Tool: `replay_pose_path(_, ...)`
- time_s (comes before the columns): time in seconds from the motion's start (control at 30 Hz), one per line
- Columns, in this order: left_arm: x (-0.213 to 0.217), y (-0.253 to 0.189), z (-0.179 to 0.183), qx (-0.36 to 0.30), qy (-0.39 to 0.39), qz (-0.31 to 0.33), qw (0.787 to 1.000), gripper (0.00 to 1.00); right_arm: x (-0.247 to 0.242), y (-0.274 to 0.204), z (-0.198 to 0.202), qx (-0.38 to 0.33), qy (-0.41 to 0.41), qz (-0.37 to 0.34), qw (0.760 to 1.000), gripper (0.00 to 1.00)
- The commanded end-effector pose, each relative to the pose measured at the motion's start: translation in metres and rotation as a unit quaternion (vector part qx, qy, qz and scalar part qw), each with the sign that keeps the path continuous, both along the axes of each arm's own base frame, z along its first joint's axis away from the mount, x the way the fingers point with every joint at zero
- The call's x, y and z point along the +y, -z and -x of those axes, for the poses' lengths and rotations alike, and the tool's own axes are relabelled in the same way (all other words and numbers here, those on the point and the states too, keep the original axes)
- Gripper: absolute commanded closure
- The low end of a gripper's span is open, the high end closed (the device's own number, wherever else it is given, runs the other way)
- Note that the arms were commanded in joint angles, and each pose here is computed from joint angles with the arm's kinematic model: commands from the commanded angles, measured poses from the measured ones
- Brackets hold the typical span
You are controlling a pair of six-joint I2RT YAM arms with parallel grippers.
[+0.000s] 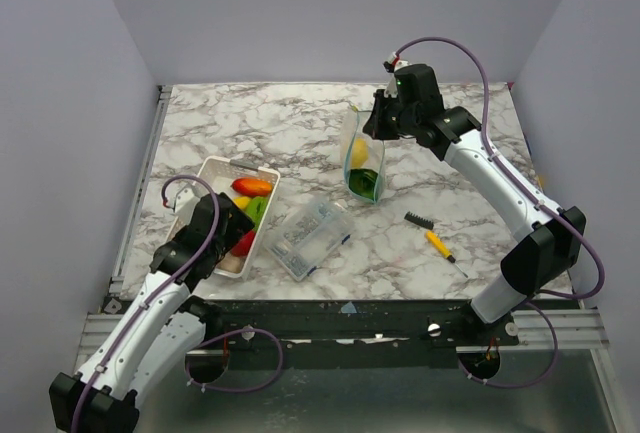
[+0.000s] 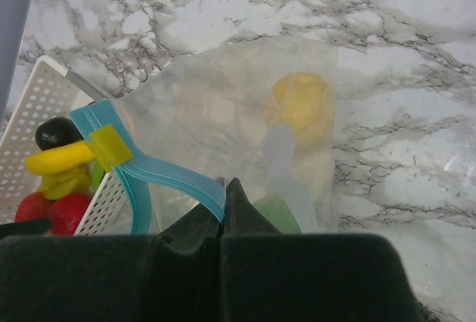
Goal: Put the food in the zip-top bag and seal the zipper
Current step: Place the fake fruit in the bin, then pick up the fake fruit from the bin.
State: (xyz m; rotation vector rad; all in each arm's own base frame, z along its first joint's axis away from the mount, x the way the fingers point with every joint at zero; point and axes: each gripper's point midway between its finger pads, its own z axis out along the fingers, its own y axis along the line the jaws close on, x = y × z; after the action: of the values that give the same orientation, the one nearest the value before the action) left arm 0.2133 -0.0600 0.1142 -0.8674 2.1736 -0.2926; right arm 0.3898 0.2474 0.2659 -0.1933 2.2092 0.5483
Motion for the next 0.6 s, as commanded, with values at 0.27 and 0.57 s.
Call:
replay_pose_path(0.27,0.003,0.02,0.006,0.056,-0.037,0.005,0.998,0.14,0.009,-0.009,-0.001,-0.011,-0.012,-0.022,1.0,1.0)
replay_pose_path(0.57,-0.005,0.04,-0.014,0.077,-0.024,-0.014,0.997,0.22,0.01,-0.011,-0.001,-0.008,-0.015,-0.022,1.0,1.0)
